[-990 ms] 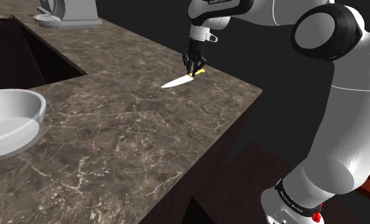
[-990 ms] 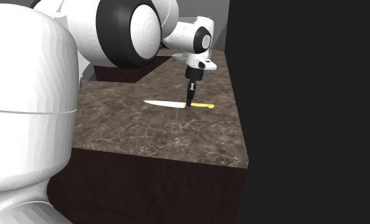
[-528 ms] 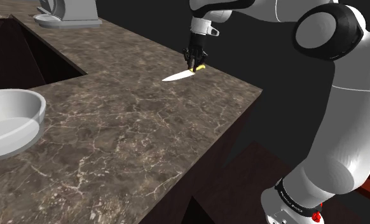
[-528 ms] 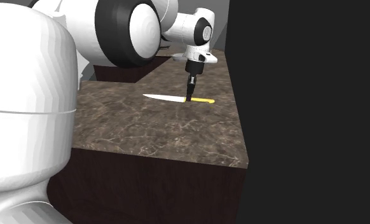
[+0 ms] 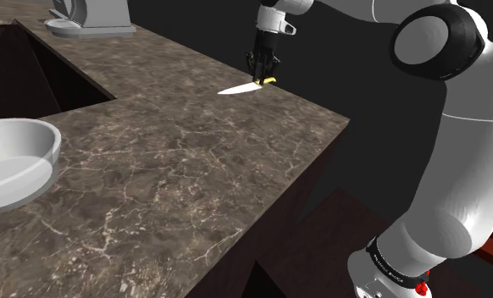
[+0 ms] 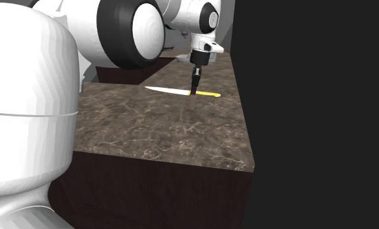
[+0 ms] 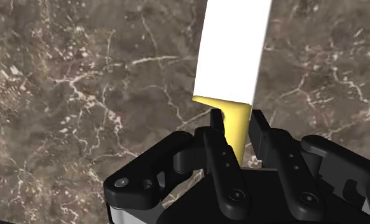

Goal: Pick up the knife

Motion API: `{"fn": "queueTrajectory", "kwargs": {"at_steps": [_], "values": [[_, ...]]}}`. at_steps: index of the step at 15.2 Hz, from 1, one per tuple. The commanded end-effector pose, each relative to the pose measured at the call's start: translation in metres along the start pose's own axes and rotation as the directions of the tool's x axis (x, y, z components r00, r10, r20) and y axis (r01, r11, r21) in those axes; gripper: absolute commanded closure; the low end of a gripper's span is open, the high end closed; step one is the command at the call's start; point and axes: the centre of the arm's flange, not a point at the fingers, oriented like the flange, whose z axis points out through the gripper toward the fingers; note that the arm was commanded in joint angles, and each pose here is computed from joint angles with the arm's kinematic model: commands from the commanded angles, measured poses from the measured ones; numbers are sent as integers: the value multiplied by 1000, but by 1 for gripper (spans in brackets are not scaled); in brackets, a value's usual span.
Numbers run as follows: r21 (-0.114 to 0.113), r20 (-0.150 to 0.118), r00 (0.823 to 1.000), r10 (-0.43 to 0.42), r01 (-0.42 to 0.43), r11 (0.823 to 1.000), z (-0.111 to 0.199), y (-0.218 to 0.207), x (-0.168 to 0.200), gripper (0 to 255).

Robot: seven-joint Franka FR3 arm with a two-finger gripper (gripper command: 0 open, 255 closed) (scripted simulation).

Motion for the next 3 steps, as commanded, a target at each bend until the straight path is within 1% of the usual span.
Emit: {"fn": "queueTrajectory", "kwargs": {"at_steps": [1, 3], "values": [[0, 0, 1000, 0, 0, 1000, -11, 0, -2, 255], [0, 0, 1000, 0, 0, 1000, -12, 0, -2, 255]]}}
